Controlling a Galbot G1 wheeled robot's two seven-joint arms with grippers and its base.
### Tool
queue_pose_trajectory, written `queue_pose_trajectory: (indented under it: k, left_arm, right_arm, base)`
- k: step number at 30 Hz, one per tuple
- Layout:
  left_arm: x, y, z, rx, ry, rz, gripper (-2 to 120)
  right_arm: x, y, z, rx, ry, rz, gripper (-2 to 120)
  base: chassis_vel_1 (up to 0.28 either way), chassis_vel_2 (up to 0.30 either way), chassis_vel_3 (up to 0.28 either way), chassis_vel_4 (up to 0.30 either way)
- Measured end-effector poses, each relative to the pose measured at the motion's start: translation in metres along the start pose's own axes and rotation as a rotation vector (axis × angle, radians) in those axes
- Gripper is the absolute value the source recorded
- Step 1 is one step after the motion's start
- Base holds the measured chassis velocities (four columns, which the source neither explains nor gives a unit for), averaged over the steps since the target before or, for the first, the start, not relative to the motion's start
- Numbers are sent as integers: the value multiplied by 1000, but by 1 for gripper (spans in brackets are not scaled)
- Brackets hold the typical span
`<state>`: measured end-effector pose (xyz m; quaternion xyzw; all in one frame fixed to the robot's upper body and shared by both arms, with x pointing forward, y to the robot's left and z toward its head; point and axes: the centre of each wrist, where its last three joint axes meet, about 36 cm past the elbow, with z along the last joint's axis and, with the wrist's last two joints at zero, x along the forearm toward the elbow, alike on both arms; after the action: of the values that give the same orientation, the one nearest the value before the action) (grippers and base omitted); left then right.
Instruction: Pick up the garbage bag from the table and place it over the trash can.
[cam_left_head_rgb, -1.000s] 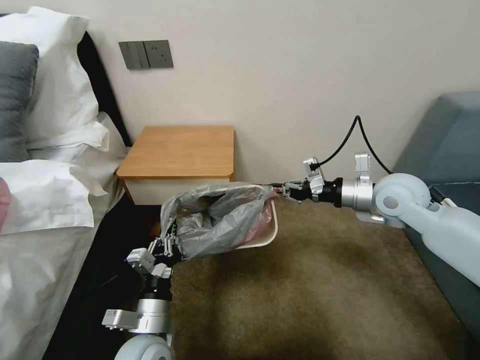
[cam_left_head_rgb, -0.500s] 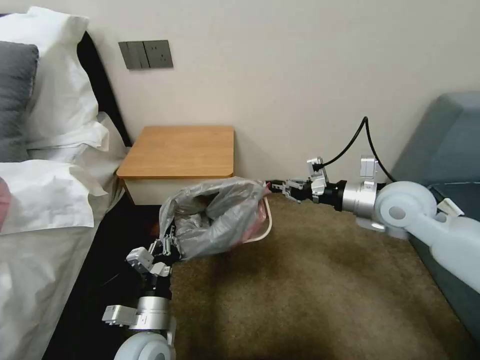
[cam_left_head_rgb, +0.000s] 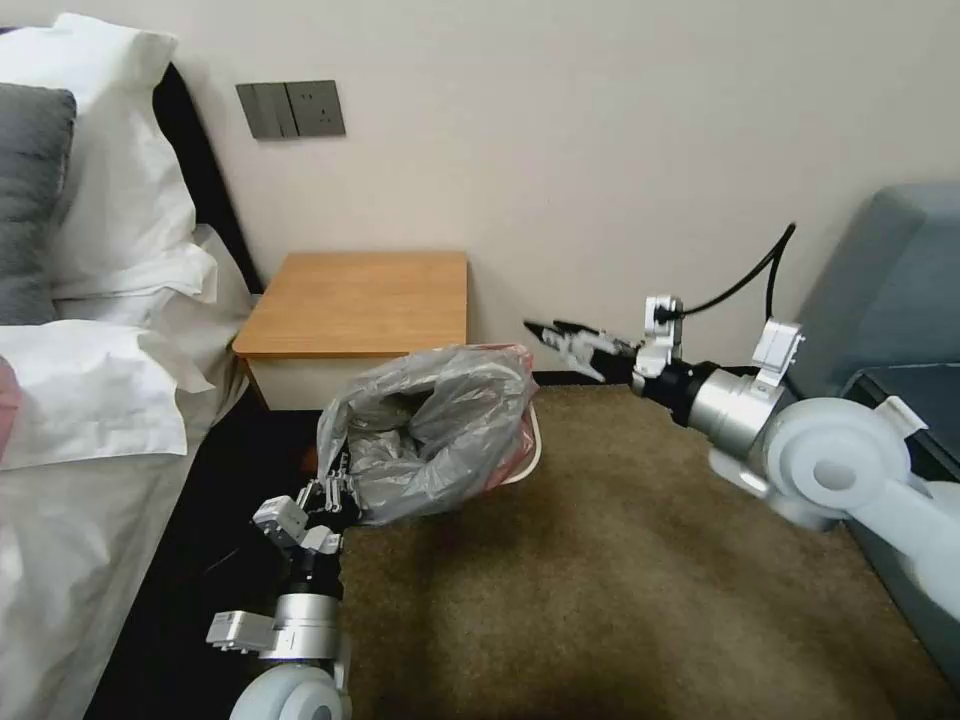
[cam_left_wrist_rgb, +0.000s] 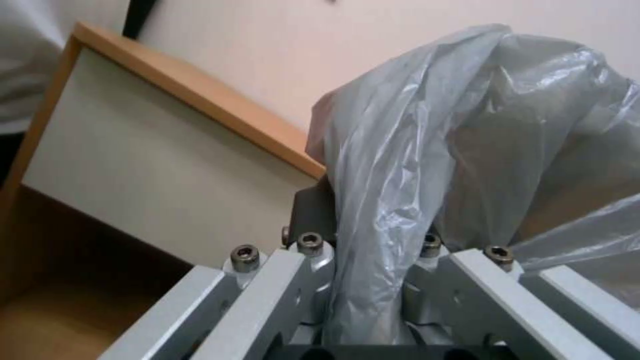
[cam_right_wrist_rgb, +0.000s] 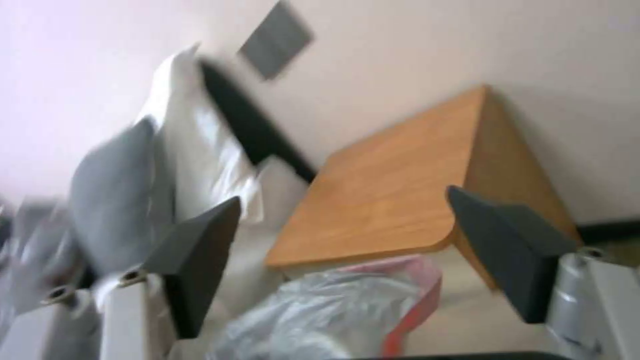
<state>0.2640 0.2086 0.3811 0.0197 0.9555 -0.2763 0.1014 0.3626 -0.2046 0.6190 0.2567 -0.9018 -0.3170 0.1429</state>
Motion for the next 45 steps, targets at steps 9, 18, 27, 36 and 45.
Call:
queue_pose_trajectory:
  k: [9,18,27,36,45]
  left_arm:
    - [-2,-6,-8,-19,-34,15,8]
    - [-3,-8,-11,-25,-42,22,8]
    - [-3,-9,-10,-27,-43,23,8]
    - [-3,-9,-11,-28,-46,27,8]
    - [-3,-9,-8,-28,-45,18,8]
  right_arm:
    - [17,40,29,-190,-17,144,100]
    - [21,43,40,-211,-19,165,92]
    - [18,40,43,-218,-28,156,59]
    - [12,39,42,-249,-9,135,28]
    - [8,36,44,-267,-25,125,0]
  base:
    - [0,0,0,0]
    - [0,0,0,0]
    - [0,0,0,0]
    - [0,0,0,0]
    - [0,0,0,0]
